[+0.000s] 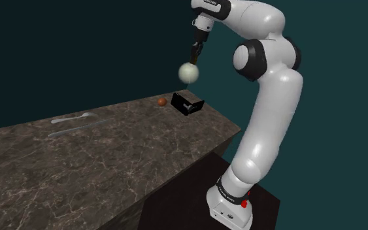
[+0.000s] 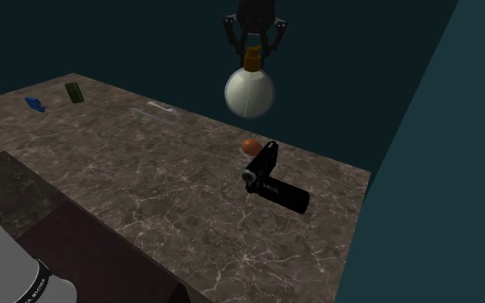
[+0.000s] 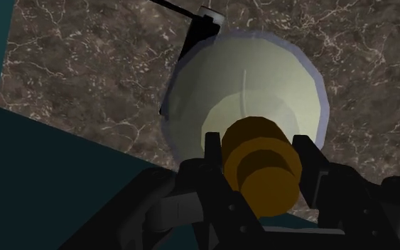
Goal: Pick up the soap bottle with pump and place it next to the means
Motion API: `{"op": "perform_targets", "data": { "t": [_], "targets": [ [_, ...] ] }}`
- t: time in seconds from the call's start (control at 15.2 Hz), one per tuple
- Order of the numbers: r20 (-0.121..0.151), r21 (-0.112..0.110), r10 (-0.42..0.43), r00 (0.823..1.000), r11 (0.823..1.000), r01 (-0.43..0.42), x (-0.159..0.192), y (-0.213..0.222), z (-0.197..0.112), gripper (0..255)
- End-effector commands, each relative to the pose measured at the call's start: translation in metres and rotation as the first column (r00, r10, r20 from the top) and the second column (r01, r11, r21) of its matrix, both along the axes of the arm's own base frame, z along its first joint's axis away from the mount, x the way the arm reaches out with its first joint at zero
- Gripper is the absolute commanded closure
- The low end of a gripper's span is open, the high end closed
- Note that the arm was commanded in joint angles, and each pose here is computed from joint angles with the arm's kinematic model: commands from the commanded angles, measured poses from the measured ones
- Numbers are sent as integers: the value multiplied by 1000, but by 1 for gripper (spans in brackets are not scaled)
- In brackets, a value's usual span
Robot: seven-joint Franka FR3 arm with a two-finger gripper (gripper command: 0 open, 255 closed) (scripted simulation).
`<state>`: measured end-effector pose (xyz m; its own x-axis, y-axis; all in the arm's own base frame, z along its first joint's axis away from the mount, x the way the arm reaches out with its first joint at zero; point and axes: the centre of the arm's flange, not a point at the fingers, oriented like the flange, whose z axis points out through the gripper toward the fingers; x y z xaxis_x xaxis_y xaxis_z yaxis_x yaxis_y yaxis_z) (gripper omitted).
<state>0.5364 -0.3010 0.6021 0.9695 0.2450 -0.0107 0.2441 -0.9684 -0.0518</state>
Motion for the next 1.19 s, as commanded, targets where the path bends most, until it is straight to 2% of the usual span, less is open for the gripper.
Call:
{"op": "perform_targets", "data": {
  "t": [0.0, 1.12],
  "targets": [
    [1, -1, -1, 1000, 1000, 1, -2, 25, -1, 255],
    [1, -1, -1, 1000, 1000, 1, -9, 249, -1, 255]
  ]
}}
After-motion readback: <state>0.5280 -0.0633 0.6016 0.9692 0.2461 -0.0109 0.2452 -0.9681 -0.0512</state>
